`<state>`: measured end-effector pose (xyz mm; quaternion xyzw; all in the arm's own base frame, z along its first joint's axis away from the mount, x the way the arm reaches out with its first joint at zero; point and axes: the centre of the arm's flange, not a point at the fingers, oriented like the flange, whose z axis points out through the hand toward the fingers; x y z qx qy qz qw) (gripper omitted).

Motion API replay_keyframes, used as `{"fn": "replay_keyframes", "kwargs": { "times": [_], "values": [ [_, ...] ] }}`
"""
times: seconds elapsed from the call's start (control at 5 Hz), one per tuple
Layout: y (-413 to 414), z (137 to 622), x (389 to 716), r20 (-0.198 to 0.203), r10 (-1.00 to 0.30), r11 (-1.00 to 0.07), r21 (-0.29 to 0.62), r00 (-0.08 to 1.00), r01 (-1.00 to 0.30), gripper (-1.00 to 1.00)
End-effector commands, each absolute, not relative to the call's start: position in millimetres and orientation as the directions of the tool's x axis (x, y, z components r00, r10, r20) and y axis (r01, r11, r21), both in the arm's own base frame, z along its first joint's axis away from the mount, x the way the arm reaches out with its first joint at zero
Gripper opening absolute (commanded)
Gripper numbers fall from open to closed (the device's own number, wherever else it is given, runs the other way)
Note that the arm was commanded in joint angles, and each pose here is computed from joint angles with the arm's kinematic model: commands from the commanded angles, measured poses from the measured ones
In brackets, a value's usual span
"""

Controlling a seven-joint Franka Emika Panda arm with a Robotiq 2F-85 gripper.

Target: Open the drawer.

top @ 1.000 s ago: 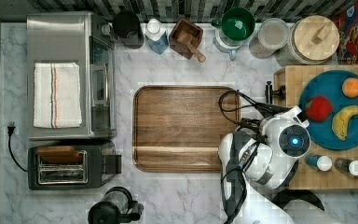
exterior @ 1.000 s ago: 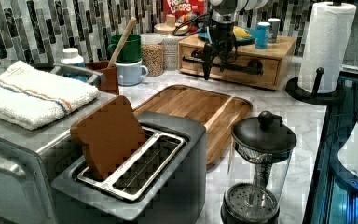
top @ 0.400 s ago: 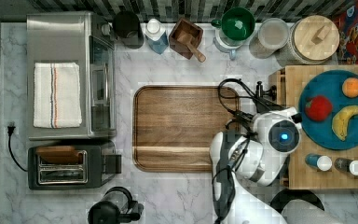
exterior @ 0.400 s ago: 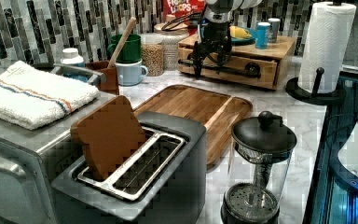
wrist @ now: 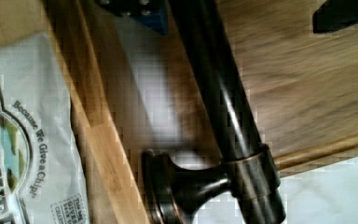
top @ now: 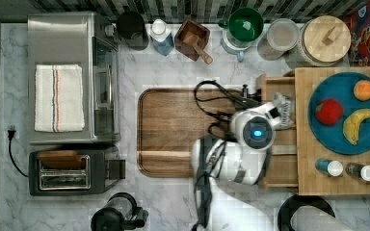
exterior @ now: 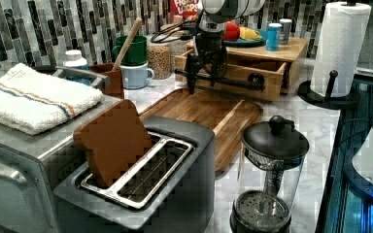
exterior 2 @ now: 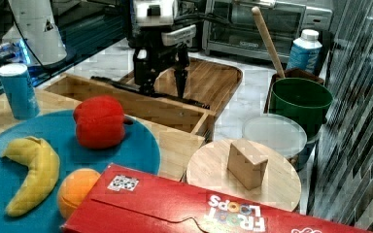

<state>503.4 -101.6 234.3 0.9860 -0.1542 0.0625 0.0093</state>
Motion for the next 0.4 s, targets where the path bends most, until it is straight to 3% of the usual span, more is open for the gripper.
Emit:
{"fn": "replay_keyframes", "kwargs": {
  "times": [0.2, 0.4],
  "values": [
    [101.1, 254.1, 482.1, 0.129, -0.164, -0.987, -0.017, 0.978, -0.163, 1.00],
    [101.1, 254.0, 482.0, 0.129, -0.164, -0.987, -0.017, 0.978, -0.163, 1.00]
  ]
}}
